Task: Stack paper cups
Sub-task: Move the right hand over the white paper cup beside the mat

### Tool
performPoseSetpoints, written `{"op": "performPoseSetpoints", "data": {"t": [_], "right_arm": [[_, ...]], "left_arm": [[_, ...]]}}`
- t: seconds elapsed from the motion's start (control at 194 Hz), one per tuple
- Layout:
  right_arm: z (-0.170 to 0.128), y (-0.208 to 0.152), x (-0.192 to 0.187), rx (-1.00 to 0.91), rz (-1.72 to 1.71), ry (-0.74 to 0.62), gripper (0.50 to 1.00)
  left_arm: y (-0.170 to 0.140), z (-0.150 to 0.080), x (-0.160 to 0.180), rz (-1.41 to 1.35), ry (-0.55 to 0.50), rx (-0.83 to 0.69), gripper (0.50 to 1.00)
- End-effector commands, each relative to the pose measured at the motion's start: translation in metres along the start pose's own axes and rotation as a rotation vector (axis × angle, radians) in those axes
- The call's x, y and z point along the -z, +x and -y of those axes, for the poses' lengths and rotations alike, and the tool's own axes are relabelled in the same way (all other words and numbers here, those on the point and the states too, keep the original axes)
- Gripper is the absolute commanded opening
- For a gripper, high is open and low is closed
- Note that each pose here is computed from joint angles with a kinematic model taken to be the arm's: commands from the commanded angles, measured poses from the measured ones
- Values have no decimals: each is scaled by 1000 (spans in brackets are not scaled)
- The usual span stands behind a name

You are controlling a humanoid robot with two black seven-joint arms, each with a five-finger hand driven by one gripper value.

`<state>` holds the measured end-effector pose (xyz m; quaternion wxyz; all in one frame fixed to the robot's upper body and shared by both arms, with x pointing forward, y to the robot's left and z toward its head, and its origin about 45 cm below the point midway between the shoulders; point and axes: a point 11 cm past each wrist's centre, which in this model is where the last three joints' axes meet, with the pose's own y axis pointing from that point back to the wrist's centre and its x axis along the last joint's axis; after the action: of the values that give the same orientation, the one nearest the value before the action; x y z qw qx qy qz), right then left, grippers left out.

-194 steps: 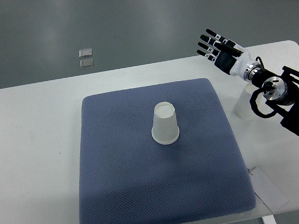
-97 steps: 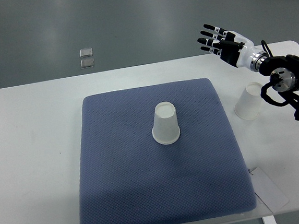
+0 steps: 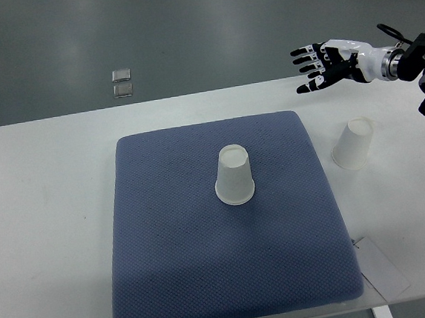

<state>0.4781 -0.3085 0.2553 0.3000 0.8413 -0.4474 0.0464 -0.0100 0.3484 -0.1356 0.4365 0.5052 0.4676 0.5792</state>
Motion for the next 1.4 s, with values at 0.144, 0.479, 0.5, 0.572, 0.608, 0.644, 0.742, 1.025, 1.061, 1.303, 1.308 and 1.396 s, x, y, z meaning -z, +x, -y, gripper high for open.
{"op": "performPoseSetpoints", "data": {"t": [0.144,0.479,0.5,0.572,0.608,0.644,0.742,1.025,1.061,1.303,1.308,1.396], "right_arm": [[-11,3,13,79,-372,-152,913],[-34,14,20,198,-840,-485,913],[-34,14,23,204,-855,-503,913],[-38,15,30,230,-888,-558,913],[-41,15,31,240,-896,-577,913],[-43,15,32,249,-904,-594,913],[-43,8,38,287,-947,-634,913],[-41,-1,41,330,-965,-652,913],[-40,-1,40,331,-966,-651,913],[-37,-2,35,323,-971,-650,913],[-37,-2,35,323,-971,-651,913],[-32,-7,34,319,-984,-642,913]], "left_arm": [[0,0,0,0,0,0,1000],[0,0,-1,0,-2,0,1000],[0,0,-1,0,-2,0,1000],[0,0,-1,0,-2,0,1000],[0,0,-1,0,-2,0,1000],[0,0,-1,0,-2,0,1000],[0,0,-1,0,-2,0,1000],[0,0,-1,0,-2,0,1000],[0,0,-1,0,-2,0,1000],[0,0,-1,0,-2,0,1000],[0,0,-1,0,-2,0,1000],[0,0,-1,0,-2,0,1000]]}}
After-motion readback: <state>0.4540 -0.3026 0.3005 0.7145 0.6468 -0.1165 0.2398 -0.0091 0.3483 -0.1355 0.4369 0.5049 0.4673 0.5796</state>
